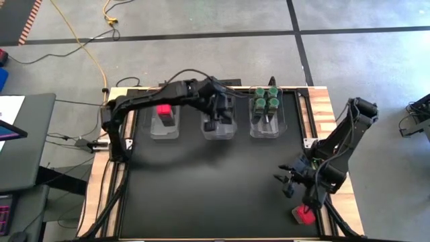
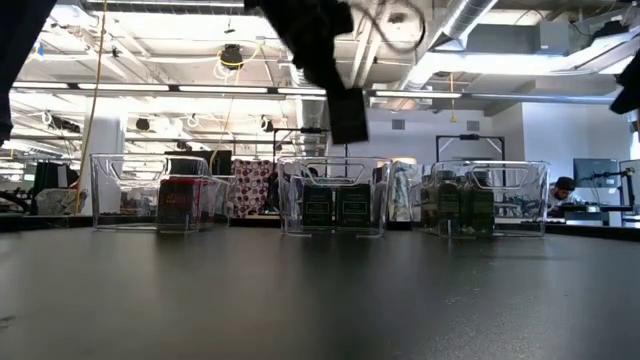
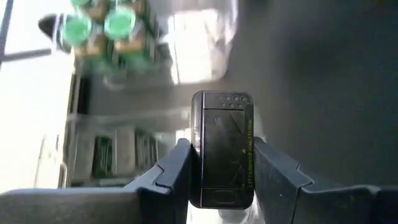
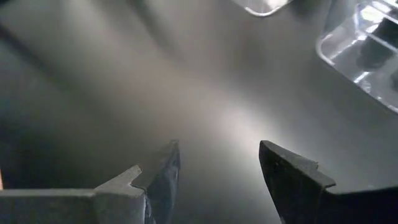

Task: Sort spices by type
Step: Put the black seasoning can into the middle transparent bin

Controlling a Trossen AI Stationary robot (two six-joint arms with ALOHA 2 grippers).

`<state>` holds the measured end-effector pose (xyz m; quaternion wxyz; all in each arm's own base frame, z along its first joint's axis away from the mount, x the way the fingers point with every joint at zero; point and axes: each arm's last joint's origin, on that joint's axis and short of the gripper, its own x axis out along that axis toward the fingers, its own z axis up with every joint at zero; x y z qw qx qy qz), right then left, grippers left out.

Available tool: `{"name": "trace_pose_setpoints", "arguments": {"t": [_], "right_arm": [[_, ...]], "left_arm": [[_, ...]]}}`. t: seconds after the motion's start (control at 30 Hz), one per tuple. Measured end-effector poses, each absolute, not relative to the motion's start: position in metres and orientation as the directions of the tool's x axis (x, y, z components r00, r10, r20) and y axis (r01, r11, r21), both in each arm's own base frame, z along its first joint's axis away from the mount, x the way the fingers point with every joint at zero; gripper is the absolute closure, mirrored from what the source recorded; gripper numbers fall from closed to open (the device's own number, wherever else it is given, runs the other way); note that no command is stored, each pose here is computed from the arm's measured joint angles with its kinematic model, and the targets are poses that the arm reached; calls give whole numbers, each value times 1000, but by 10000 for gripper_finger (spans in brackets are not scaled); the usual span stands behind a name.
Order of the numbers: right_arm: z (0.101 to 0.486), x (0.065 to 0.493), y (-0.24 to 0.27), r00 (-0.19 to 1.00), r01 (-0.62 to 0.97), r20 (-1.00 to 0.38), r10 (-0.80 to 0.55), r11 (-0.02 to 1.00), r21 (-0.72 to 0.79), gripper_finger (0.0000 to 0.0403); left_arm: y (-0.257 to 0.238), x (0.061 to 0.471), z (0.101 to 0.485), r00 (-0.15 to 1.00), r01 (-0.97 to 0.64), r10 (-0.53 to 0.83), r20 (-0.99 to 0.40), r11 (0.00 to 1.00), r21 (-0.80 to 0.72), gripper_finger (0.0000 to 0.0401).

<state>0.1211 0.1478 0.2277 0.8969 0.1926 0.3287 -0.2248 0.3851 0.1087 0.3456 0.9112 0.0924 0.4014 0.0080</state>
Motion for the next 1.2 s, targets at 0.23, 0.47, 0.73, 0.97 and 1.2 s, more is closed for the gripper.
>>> {"name": "trace_pose_setpoints", "arguments": {"t": [0.23,0.47,0.73,0.97,1.2], "right_arm": [[228,135,136,655,605,-676,-338,771,200,158],[228,146,124,623,669,-676,-394,716,199,158],[228,156,110,583,732,-676,-450,652,197,158],[228,162,102,561,762,-676,-477,616,198,158],[228,164,98,551,777,-675,-490,597,200,158]], "left_arm": [[147,370,303,609,30,66,-790,994,106,270],[178,353,271,575,-13,79,-814,996,87,270],[204,348,265,605,-14,127,-786,989,149,271],[213,353,244,563,18,115,-818,988,151,270],[220,353,237,560,14,129,-819,986,166,270]]}}
